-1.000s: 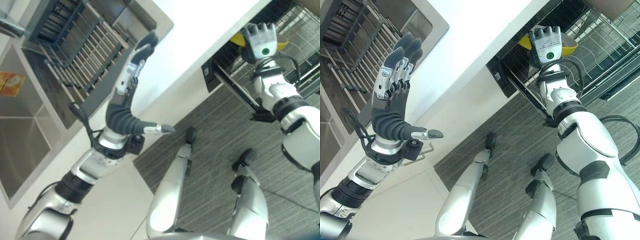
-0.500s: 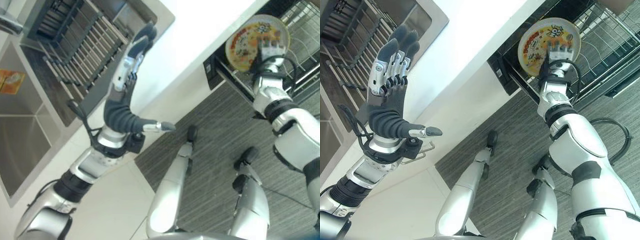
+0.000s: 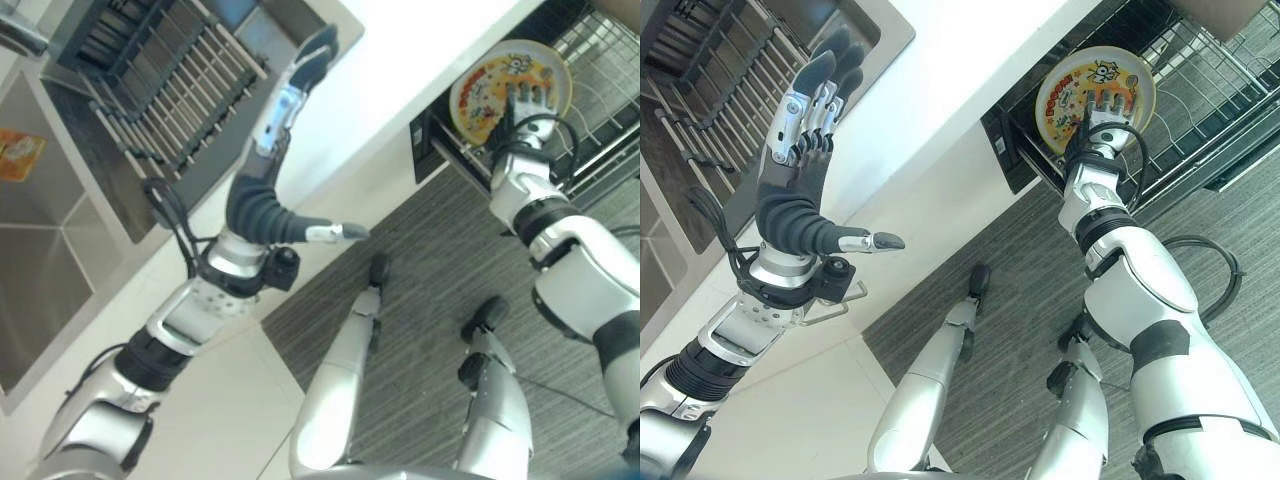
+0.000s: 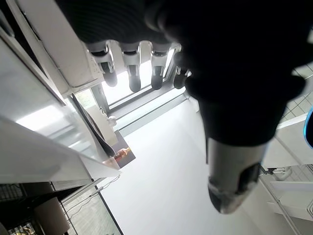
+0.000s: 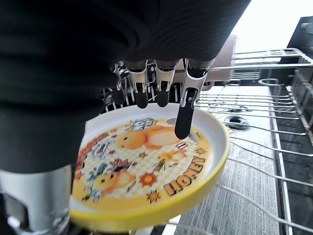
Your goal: Place the dishes in the dishwasher.
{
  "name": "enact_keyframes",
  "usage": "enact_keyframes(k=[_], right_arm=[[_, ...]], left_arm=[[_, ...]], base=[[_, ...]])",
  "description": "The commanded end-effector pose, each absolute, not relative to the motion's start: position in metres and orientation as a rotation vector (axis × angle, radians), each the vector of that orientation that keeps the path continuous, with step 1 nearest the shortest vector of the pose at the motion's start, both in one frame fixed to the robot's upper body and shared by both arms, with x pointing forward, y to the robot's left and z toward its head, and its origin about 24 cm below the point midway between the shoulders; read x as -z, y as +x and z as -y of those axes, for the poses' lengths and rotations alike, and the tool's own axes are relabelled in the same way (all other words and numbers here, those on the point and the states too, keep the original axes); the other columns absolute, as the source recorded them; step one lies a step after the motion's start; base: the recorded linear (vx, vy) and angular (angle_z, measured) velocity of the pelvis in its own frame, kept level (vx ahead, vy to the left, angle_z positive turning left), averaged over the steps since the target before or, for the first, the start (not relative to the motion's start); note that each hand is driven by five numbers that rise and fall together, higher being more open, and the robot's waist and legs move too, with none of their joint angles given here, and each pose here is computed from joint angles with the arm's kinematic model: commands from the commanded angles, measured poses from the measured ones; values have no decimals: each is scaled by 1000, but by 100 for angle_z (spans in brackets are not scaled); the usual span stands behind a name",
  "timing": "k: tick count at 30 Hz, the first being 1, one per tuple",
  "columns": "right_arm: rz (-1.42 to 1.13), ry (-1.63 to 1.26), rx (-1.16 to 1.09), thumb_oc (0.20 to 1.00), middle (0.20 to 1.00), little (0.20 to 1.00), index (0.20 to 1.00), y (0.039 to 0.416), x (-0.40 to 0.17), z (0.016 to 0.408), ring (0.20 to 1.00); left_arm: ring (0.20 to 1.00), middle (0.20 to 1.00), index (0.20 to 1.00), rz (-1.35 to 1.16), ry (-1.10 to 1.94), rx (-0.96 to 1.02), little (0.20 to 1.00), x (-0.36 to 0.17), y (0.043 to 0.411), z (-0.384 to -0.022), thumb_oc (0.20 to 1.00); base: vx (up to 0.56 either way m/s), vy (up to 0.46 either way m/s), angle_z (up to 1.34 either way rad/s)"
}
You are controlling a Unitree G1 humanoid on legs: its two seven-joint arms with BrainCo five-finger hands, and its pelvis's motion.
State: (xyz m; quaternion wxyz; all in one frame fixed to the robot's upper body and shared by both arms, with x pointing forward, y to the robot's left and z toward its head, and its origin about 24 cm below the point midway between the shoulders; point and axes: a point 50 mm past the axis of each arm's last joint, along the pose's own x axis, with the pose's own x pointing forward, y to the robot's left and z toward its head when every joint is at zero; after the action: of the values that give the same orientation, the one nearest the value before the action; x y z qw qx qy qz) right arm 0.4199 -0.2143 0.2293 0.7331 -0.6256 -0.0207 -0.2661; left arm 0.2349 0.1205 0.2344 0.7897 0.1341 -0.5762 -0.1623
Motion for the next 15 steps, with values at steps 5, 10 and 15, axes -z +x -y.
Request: enact_keyframes(k=[5,10,15], right_arm=[[588,-239,520,1000,1000,1000,1000,405,-312,189,1000],[757,-168,380,1000,1000,1000,1000,383,-306,179,1000],[865,-414,222,1000,1000,1000,1000,356,-299,151,1000]], left_arm=[[1000,1000,1000,910,259,231,1000,-188,283,-128,1000],[1000,1000,1000,909,247,186,1000,-186,274,-132,1000],[1000,1000,1000,890,256,162,1000,-184,267,-146,1000]], base=[[-17,10,0],[-20,18,-14],[-17,-49,-10]])
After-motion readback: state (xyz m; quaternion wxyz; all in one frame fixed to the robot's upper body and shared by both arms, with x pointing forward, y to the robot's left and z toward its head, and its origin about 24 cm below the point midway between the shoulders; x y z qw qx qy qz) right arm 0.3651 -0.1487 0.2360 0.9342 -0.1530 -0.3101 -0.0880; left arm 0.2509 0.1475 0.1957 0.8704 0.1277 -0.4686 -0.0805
